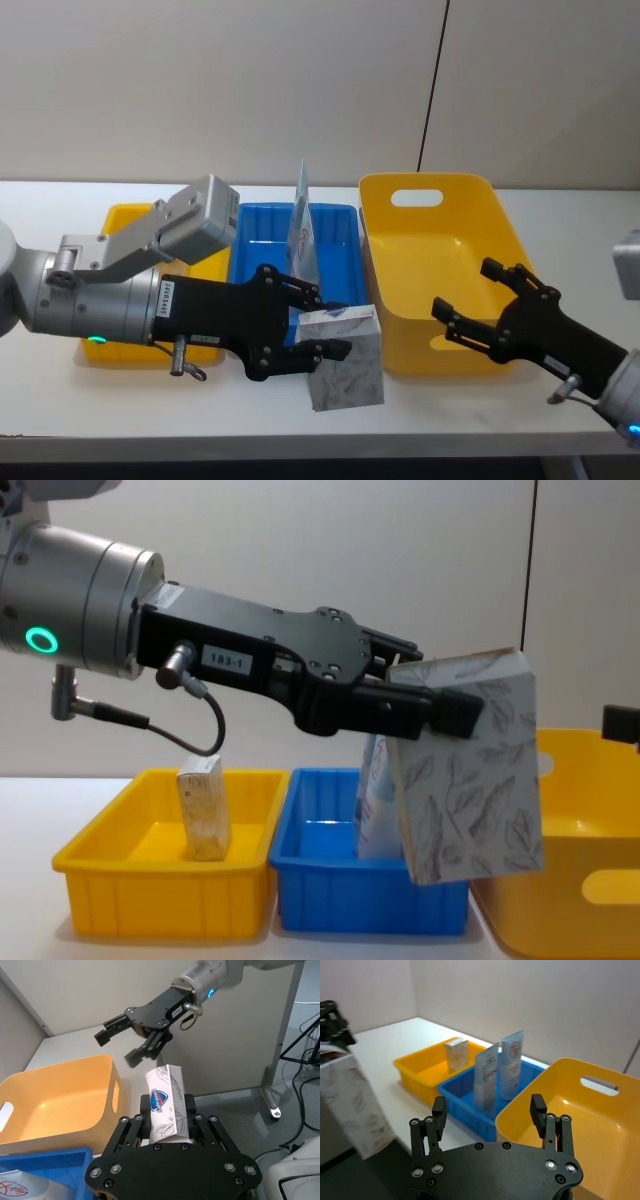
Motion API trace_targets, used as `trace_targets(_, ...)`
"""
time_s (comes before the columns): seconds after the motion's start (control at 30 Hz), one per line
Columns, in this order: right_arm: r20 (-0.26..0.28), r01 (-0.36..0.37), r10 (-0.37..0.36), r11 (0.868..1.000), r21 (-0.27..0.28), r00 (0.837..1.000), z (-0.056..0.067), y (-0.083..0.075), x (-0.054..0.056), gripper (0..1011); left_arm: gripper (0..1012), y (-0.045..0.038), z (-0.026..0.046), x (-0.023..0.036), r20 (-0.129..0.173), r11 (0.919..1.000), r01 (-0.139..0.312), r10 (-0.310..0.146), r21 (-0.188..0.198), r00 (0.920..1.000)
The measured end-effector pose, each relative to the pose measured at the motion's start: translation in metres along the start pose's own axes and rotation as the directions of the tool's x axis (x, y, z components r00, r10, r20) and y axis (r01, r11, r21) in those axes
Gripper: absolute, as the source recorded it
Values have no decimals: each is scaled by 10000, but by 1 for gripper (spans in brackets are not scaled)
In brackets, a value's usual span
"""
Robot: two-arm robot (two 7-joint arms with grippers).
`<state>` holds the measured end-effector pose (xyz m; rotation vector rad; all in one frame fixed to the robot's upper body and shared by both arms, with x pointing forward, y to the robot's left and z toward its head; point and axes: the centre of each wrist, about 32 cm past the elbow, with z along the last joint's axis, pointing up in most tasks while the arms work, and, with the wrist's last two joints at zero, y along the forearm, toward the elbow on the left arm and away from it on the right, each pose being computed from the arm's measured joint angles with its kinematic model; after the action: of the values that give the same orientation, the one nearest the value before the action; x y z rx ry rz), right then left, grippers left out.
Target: Bimanual collaborative sorting of washing and personal care products
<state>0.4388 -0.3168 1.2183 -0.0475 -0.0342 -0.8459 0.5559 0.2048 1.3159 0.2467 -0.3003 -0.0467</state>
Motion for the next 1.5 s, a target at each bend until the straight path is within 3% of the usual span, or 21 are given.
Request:
trace_targets(0.23,4,-1127,1128,9932,-306,9936,114,-125,116,1002,342,0,0,0,0,10000,0,0,1,10000)
trace_targets(0.53,-59,-2378,2381,9683,-758,9712,243,-215,184,1002,342,0,0,0,0,10000,0,0,2,10000)
trace_targets(0.73,-189,-2837,2832,9550,-863,9589,271,-209,153,1002,342,0,0,0,0,10000,0,0,1,10000)
trace_targets(1.33,-435,-3446,3418,9315,-1163,9388,231,-62,23,1002,342,0,0,0,0,10000,0,0,2,10000)
trace_targets(1.5,-446,-3737,3712,9179,-1332,9275,229,-10,-1,1002,342,0,0,0,0,10000,0,0,2,10000)
